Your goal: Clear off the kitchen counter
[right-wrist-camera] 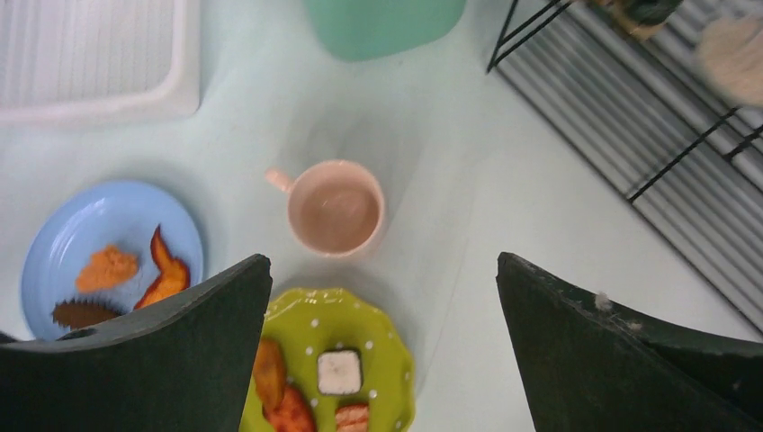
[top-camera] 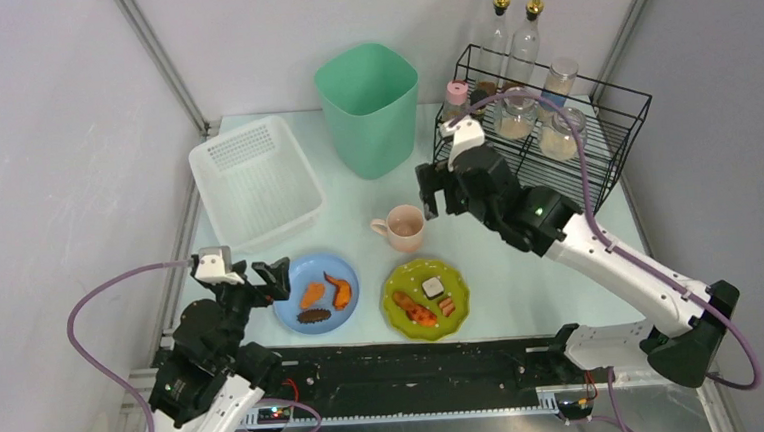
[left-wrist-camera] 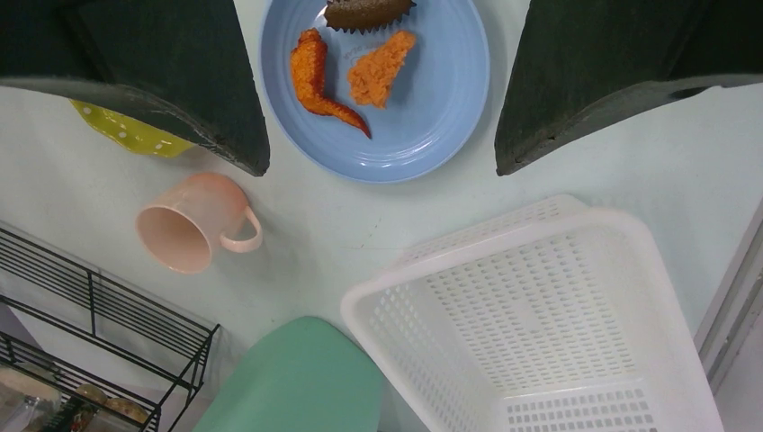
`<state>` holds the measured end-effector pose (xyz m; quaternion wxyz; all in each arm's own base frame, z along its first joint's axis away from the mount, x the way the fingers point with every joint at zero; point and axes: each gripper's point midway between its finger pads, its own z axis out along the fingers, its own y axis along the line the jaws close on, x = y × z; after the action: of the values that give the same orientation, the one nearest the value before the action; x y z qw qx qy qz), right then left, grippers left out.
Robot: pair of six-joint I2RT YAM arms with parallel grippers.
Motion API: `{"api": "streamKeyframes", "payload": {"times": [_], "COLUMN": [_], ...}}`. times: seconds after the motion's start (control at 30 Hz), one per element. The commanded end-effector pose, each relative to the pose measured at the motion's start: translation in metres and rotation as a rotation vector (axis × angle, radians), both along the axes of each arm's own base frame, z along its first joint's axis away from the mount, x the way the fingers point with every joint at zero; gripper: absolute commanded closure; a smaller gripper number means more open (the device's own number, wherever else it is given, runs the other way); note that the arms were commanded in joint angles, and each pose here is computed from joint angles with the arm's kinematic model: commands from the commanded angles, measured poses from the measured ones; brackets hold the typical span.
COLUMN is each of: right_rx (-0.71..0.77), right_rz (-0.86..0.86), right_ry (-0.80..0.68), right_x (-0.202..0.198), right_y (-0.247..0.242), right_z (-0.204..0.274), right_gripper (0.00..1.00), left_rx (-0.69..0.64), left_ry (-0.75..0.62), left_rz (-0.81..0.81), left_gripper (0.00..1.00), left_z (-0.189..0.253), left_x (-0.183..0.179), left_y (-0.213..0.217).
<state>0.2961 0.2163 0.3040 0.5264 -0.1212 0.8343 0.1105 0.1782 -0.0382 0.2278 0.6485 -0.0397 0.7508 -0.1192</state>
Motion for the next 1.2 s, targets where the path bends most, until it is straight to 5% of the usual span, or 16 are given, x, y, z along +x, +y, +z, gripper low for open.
{"api": "streamKeyframes", "payload": {"times": [0.0, 0.2, 0.53, 1.17], "right_rx": [0.025, 0.175, 0.184, 0.213], "right_rz": [-0.024, 0.023, -0.017, -0.086], "right_ry": [0.019, 0.145, 0.323, 0.324], "right_x": [-0.011, -0.037, -0.063, -0.091], "right_y": [0.011, 0.027, 0.007, -0.034], "right_z": [-0.016, -0.054, -0.119, -0.131], "right_gripper": [0.0, 0.01, 0.01, 0.05], "left_rx": [-0.012, -0.059, -0.117, -0.187], "left_ry": [0.002, 0.099, 0.358, 0.617], "left_rz": [-0.063, -0.203, -0.27, -0.361], "left_gripper": [0.02, 0.02, 0.02, 0.02], "left_z": [0.008, 0.025, -0.017, -0.045], "left_x": [0.003, 0.008, 0.049, 0.107], "left_y": [-0.014, -0.05, -0.104, -0.198]}}
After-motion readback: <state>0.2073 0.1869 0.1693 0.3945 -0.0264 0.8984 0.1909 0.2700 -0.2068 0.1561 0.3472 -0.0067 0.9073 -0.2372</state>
